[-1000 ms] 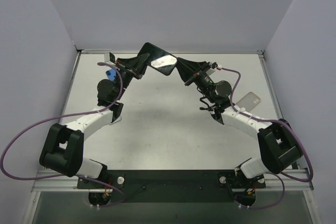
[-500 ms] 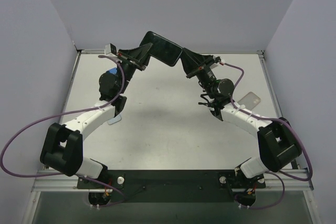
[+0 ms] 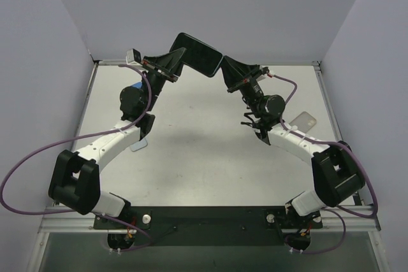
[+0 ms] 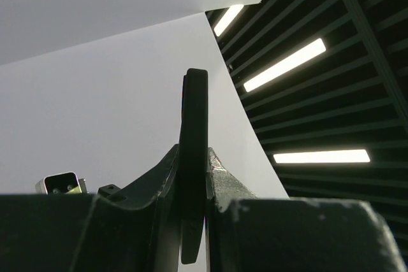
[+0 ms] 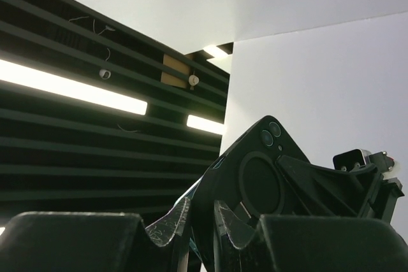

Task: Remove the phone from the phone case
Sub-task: Remove the phone case from the phone.

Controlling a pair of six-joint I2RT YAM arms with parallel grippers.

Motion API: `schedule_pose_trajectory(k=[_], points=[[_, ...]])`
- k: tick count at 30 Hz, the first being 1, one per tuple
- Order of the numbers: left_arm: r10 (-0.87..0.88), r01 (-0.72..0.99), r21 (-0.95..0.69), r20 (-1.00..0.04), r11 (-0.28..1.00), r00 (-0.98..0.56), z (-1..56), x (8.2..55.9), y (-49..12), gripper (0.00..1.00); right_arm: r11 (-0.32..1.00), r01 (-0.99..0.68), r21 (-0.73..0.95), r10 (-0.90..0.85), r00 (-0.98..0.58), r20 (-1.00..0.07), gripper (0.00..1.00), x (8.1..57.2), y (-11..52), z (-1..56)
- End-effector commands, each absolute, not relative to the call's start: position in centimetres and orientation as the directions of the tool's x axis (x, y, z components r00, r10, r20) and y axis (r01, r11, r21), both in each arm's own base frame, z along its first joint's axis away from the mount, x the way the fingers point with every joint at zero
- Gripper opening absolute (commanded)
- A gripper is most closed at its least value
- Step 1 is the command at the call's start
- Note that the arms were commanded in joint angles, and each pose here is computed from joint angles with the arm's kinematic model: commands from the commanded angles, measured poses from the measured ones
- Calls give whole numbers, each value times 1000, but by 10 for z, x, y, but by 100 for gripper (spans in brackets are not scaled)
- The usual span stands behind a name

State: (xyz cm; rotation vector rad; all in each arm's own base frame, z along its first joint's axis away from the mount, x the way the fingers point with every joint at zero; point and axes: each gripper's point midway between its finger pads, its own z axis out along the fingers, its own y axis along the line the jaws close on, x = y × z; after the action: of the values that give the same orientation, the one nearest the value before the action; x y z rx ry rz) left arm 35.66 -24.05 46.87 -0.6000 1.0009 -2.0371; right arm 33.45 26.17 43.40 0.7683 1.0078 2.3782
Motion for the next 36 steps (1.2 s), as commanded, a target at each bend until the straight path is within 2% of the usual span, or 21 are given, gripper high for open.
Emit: schedule_pose_trajectory(k=[1, 2, 4, 5, 6, 7, 8, 12, 16, 17, 19, 25, 30, 36], points=[[-684, 668, -299, -65, -682, -727, 602, 195, -184, 0, -580, -208, 788, 529, -832, 169, 0, 308, 277, 424], [-679, 665, -313, -81, -678, -730, 601, 194, -187, 0, -505, -160, 848, 530, -833, 158, 0, 309, 284, 410], [-685, 670, -346, -97, -657, -722, 601, 198, -194, 0, -357, -173, 918, 562, -825, 63, 0, 310, 296, 394], [-677, 668, -361, -123, -651, -726, 602, 197, -200, 0, -235, -81, 969, 558, -827, 66, 0, 310, 303, 372], [-674, 668, -367, -133, -647, -726, 603, 199, -203, 0, -114, -140, 984, 579, -814, -49, 0, 310, 306, 362], [-669, 665, -371, -139, -648, -730, 606, 202, -207, 0, -55, -160, 986, 582, -807, -98, 0, 310, 306, 368], [-663, 662, -373, -147, -650, -734, 605, 203, -209, 0, 34, -83, 996, 582, -808, -87, 0, 308, 304, 347], [-659, 654, -384, -142, -651, -739, 603, 207, -213, 0, 101, -70, 992, 570, -813, -115, 0, 309, 300, 335], [-651, 643, -395, -137, -656, -747, 600, 209, -218, 0, 301, -84, 950, 530, -814, -239, 0, 306, 298, 310], [-647, 640, -398, -138, -657, -750, 599, 210, -219, 0, 331, -62, 942, 520, -821, -237, 0, 304, 297, 301], [-645, 639, -405, -142, -654, -751, 600, 210, -221, 0, 363, -79, 928, 494, -829, -263, 0, 303, 297, 296], [-628, 622, -467, -168, -628, -760, 595, 216, -237, 0, 437, -80, 896, 433, -854, -287, 14, 303, 300, 277], [-587, 586, -526, -189, -617, -787, 586, 219, -253, 0, 411, -128, 902, 412, -857, -310, 17, 305, 305, 289], [-549, 520, -614, -164, -593, -819, 557, 232, -269, 0, 327, -198, 924, 403, -855, -325, 18, 308, 312, 314]])
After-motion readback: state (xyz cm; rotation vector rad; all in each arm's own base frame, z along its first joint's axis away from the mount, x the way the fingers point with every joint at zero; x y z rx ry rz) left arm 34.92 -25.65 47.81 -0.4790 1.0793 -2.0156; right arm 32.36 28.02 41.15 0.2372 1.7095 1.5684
